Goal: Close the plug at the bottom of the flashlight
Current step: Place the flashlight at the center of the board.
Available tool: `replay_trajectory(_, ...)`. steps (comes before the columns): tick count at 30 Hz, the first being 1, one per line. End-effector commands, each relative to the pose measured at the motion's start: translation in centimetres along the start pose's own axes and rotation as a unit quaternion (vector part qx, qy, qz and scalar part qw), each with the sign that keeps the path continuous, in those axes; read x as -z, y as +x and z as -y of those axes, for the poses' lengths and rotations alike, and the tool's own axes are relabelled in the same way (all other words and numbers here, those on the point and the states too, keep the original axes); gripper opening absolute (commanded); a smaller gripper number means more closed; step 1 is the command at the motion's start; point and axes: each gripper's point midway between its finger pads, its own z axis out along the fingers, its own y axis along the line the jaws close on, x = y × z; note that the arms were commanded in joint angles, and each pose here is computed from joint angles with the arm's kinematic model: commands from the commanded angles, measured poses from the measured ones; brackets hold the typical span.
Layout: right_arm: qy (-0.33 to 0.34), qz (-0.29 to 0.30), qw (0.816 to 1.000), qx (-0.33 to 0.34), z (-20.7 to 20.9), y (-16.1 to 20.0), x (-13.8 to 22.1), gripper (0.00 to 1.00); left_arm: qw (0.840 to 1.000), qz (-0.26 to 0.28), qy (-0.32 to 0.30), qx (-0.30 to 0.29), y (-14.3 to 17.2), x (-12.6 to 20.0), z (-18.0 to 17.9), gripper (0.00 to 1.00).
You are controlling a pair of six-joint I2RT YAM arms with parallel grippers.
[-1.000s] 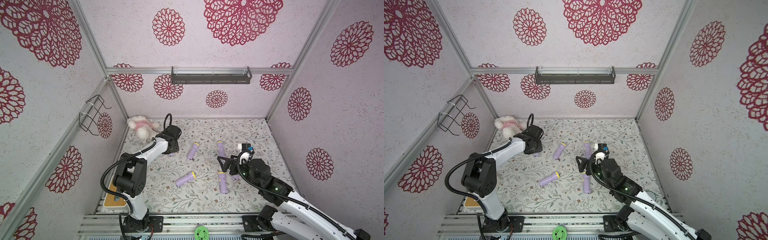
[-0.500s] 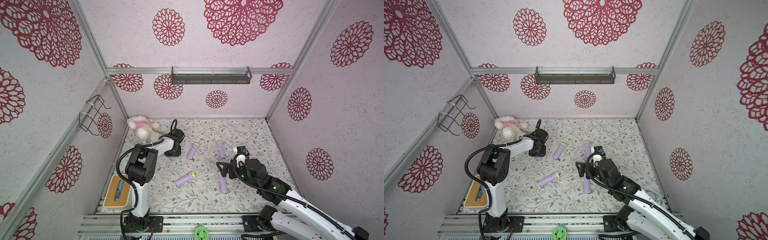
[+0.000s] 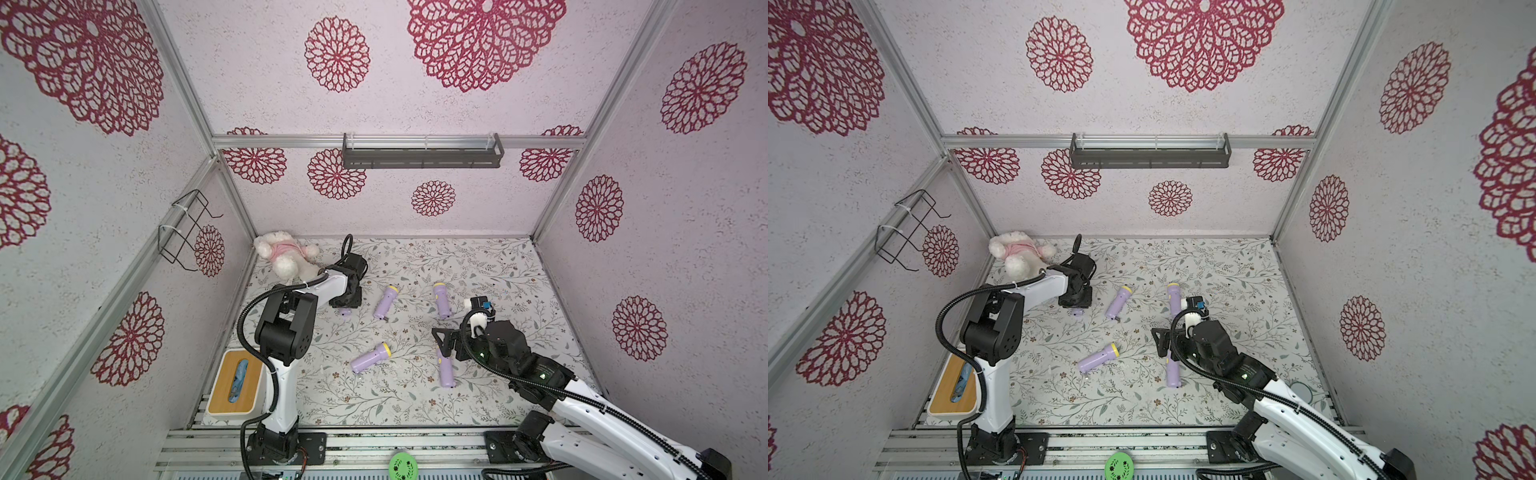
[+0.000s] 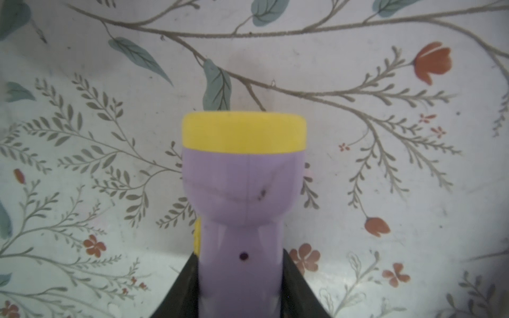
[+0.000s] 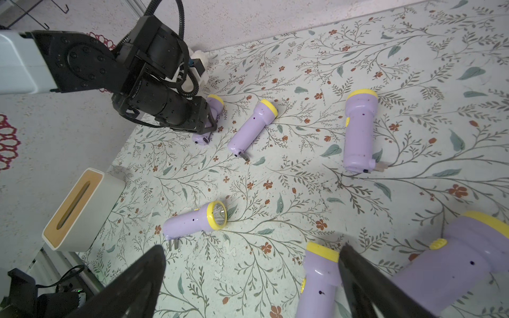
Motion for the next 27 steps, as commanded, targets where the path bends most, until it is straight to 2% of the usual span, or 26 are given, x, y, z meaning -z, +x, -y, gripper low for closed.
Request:
replay_trajectory(1, 0.004, 0.026, 1.000, -0.013, -0.1, -1.4, 0.5, 0.99, 1.000, -0.006, -0.014, -0.005, 0.2, -0.7, -0.4, 0.14)
replay_trajectory(6, 0.012, 0.010, 1.000, -0.017, -0.1, -1.3, 0.5, 0.99, 1.000, 0.002, -0.013, -0.027, 0.2, 0.6, 0.6, 0.62)
replay_trajectory(7, 0.012, 0.005, 1.000, -0.017, -0.1, -1.1, 0.5, 0.99, 0.999, 0.006, -0.013, -0.032, 0.0, 1.1, 0.8, 0.73)
replay_trajectory(8, 0.010, 0.003, 1.000, -0.019, -0.1, -1.1, 0.6, 0.99, 0.999, 0.008, -0.012, -0.035, -0.1, 1.6, 0.9, 0.90)
replay_trajectory(12, 0.019, 0.000, 1.000, -0.024, 0.0, -1.3, 1.1, 0.99, 0.999, 0.032, -0.008, -0.034, -1.3, 4.4, 0.7, 0.97)
replay_trajectory(14, 0.029, -0.004, 0.999, -0.026, 0.3, -1.4, 1.5, 0.99, 0.998, 0.049, 0.007, -0.033, -2.2, 6.9, 0.9, 1.00)
replay_trajectory(17, 0.042, -0.012, 0.999, -0.026, 0.5, -1.5, 2.1, 0.99, 0.995, 0.088, 0.039, -0.040, -3.3, 11.2, 1.9, 0.98)
replay_trajectory(21, 0.069, -0.021, 0.997, -0.032, 1.2, -1.7, 2.9, 0.99, 0.986, 0.126, 0.092, -0.065, -2.6, 15.6, 4.9, 0.97)
replay_trajectory(24, 0.068, -0.015, 0.996, -0.049, 1.2, -2.0, 3.7, 0.99, 0.978, 0.142, 0.131, -0.075, -1.4, 17.0, 7.2, 0.97)
replay_trajectory(27, 0.066, -0.010, 0.996, -0.062, 1.0, -2.4, 4.2, 0.99, 0.978, 0.125, 0.148, -0.073, -0.1, 16.5, 8.6, 0.97)
